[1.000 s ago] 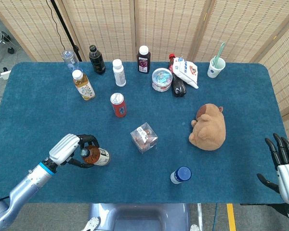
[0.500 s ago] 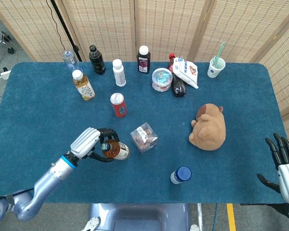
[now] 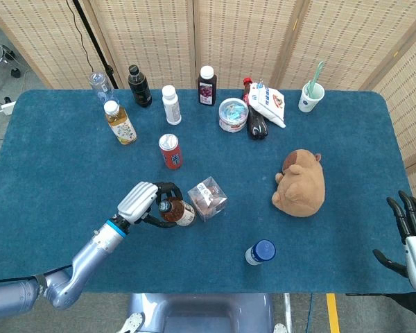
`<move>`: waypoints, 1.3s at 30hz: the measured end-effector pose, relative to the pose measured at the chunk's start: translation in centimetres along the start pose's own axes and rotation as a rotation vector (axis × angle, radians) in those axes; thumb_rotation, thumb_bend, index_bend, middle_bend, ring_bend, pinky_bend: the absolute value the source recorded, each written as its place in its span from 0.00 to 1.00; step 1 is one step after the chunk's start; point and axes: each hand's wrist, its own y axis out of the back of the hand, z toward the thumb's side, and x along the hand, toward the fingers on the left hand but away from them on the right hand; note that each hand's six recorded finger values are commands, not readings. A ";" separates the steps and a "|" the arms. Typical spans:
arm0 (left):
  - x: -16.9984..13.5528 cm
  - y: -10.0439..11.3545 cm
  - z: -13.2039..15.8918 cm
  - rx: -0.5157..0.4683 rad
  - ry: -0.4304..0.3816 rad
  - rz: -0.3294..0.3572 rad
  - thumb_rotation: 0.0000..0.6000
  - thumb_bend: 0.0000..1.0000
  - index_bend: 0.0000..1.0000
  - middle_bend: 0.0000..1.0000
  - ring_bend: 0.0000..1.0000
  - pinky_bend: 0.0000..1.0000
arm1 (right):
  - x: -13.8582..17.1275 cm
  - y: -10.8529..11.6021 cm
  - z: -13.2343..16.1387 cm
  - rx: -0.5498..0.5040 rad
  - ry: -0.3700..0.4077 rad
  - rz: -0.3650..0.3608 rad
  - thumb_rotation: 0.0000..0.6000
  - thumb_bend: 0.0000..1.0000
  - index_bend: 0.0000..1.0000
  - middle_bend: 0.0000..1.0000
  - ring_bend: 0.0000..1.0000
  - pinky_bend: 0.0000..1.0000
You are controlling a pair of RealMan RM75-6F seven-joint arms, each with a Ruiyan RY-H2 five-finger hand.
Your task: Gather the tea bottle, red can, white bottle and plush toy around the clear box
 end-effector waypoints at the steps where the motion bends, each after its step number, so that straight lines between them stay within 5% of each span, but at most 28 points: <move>1: 0.2 -0.2 0.0 0.001 0.001 -0.003 1.00 0.17 0.50 0.51 0.47 0.57 | 0.0 0.0 0.0 0.000 0.001 0.001 1.00 0.00 0.00 0.00 0.00 0.00; 8: 0.5 -0.7 -0.1 0.016 -0.010 0.000 1.00 0.13 0.16 0.25 0.14 0.14 | 0.0 -0.3 0.3 0.007 0.008 0.008 1.00 0.00 0.00 0.00 0.00 0.00; 12: 0.2 -1.2 -0.4 0.004 -0.007 -0.025 1.00 0.12 0.00 0.04 0.00 0.01 | 0.0 -0.3 0.4 0.006 0.011 0.009 1.00 0.00 0.00 0.00 0.00 0.00; 28: -0.9 0.4 0.1 -0.015 -0.044 -0.027 1.00 0.11 0.00 0.00 0.00 0.00 | 0.2 0.0 0.2 0.008 0.003 0.006 1.00 0.00 0.00 0.00 0.00 0.00; 39: -3.2 10.0 1.0 0.189 -0.042 0.112 1.00 0.11 0.00 0.00 0.00 0.00 | 0.2 -0.3 0.4 0.013 0.005 0.016 1.00 0.00 0.00 0.00 0.00 0.00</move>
